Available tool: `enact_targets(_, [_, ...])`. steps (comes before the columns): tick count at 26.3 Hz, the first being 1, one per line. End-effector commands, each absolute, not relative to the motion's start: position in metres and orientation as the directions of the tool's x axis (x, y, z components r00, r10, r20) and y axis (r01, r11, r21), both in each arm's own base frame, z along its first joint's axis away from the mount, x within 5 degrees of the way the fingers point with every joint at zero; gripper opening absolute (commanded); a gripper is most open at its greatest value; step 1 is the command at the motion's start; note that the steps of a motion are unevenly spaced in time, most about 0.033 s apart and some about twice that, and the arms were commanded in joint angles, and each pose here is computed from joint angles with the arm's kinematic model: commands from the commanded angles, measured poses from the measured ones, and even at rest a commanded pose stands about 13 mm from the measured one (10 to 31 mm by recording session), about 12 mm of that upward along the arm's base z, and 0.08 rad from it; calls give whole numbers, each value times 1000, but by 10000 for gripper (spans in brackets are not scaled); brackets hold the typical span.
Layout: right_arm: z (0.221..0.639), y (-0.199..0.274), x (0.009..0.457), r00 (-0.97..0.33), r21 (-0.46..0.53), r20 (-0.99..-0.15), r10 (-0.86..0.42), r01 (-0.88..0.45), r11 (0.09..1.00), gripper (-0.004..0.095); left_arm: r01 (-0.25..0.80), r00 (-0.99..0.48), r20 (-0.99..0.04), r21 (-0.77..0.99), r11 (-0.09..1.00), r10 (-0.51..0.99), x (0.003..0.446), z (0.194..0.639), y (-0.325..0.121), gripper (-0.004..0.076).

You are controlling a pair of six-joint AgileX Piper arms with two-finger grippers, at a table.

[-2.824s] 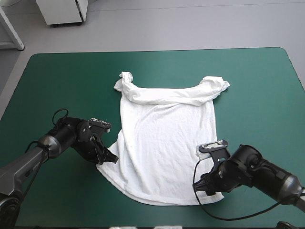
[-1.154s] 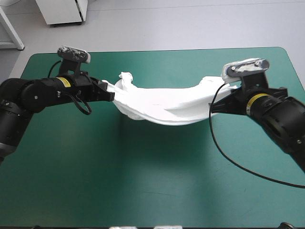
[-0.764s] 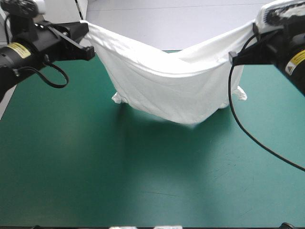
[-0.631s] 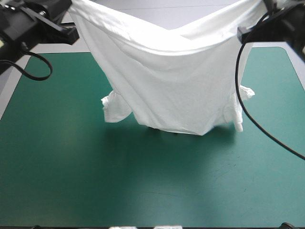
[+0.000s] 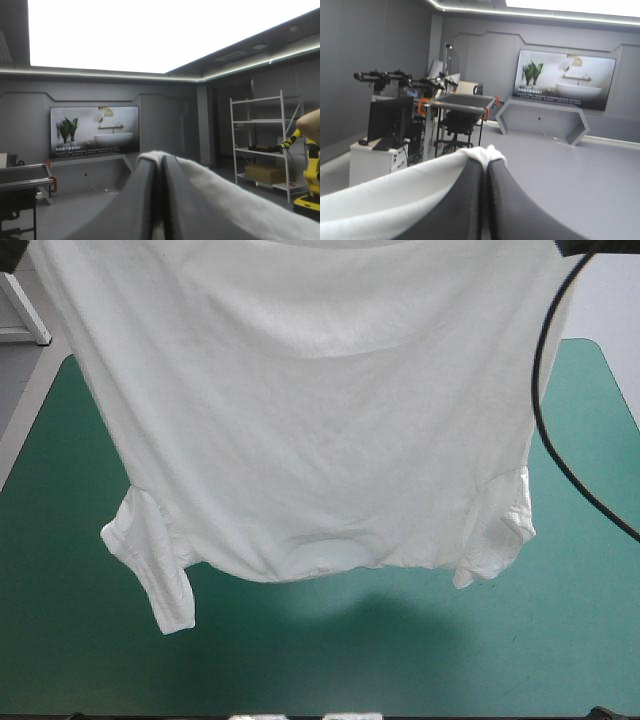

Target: Fold the cloth

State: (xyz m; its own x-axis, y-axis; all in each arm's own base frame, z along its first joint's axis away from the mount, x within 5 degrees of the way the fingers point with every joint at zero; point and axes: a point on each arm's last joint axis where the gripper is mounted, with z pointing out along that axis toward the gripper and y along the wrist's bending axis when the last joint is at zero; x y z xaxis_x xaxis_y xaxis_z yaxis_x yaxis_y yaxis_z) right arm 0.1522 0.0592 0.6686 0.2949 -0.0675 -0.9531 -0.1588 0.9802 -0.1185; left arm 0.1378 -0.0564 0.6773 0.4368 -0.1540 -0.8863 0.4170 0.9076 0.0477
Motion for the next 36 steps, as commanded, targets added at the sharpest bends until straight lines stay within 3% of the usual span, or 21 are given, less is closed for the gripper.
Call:
enact_targets(1, [667,71,178,331,-144,-938,-103,-100,985,-17,403,453,-877,40,914,-161,169,674,-65,-10])
enact_targets(3, [655,87,230,361,-130,-924,-124,9,992,-17,336,472,-875,68,940,-105,220,661,-77,-10])
enact_targets(7, [647,81,288,509,-117,-854,-110,18,993,-17,295,611,-776,40,955,-156,271,652,-90,-10])
enact_targets(10, [650,73,298,593,-123,-799,-101,3,992,-17,282,654,-737,29,959,-170,286,647,-93,-10])
enact_targets(13, [648,63,306,584,-91,-808,-80,10,996,-17,280,647,-744,27,960,-168,303,637,-98,-10])
enact_targets(18, [624,62,334,441,-38,-897,-42,17,999,-17,287,561,-816,36,957,-138,337,611,-110,-10])
enact_targets(26, [535,64,421,74,-17,-997,-20,48,999,-17,281,238,-970,24,959,-45,423,527,-114,-10])
enact_targets(29, [488,57,450,-93,-25,-995,-21,42,999,-17,274,111,-993,-7,962,-39,450,491,-111,-10])
enact_targets(36, [397,48,479,-299,-56,-953,-50,13,998,-17,266,-78,-997,-43,963,-23,481,424,-115,-10])
